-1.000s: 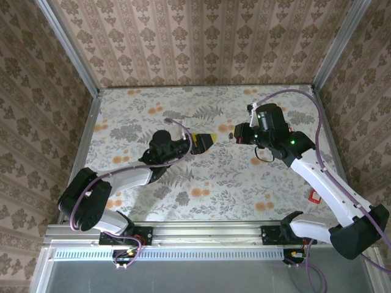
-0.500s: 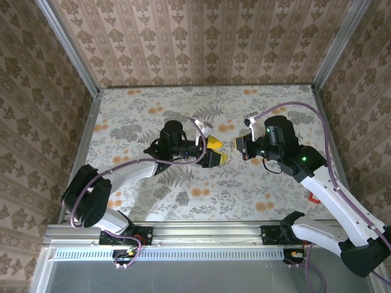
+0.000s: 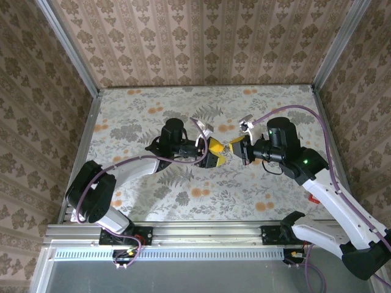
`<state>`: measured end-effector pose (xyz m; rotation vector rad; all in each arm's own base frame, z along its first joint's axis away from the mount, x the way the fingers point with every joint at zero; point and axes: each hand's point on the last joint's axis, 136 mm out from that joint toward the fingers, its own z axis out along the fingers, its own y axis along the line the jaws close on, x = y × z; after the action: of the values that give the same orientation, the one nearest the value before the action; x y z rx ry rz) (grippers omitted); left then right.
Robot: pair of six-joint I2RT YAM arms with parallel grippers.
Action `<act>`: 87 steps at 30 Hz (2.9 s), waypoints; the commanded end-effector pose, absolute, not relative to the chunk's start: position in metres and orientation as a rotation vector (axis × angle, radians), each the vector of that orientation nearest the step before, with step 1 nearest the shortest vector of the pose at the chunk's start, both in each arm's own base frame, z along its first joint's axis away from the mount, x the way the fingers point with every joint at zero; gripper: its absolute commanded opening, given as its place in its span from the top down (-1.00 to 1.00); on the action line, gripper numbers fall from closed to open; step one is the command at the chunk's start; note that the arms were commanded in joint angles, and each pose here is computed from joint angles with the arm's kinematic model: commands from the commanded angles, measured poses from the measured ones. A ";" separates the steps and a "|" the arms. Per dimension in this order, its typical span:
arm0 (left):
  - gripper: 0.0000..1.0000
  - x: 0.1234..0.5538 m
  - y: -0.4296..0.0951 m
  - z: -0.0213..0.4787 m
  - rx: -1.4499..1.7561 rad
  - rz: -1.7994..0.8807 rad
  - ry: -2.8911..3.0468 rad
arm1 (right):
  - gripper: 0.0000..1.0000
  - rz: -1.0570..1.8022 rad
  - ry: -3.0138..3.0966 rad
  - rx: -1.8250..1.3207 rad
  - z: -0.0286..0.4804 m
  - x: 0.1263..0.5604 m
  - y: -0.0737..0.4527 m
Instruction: Unlock with the key
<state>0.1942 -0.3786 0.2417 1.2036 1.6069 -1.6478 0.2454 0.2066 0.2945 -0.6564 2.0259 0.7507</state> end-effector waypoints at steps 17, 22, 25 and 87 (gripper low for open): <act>-0.30 0.188 -0.376 0.257 1.344 -1.623 1.410 | 1.00 0.819 2.023 -0.792 0.279 0.231 0.219; -0.19 0.187 -0.376 0.258 1.348 -1.629 1.403 | 1.00 0.829 2.022 -0.798 0.279 0.229 0.219; -0.14 0.186 -0.376 0.258 1.353 -1.642 1.398 | 1.00 0.832 2.019 -0.799 0.279 0.229 0.220; 1.00 0.165 -0.362 0.211 1.392 -1.411 1.786 | -1.00 -0.146 2.560 0.605 0.144 0.364 -0.047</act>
<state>0.1679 -0.3645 0.2052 1.3682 1.8018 -1.4549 0.3601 -0.0170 0.1631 0.5158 2.5188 0.0364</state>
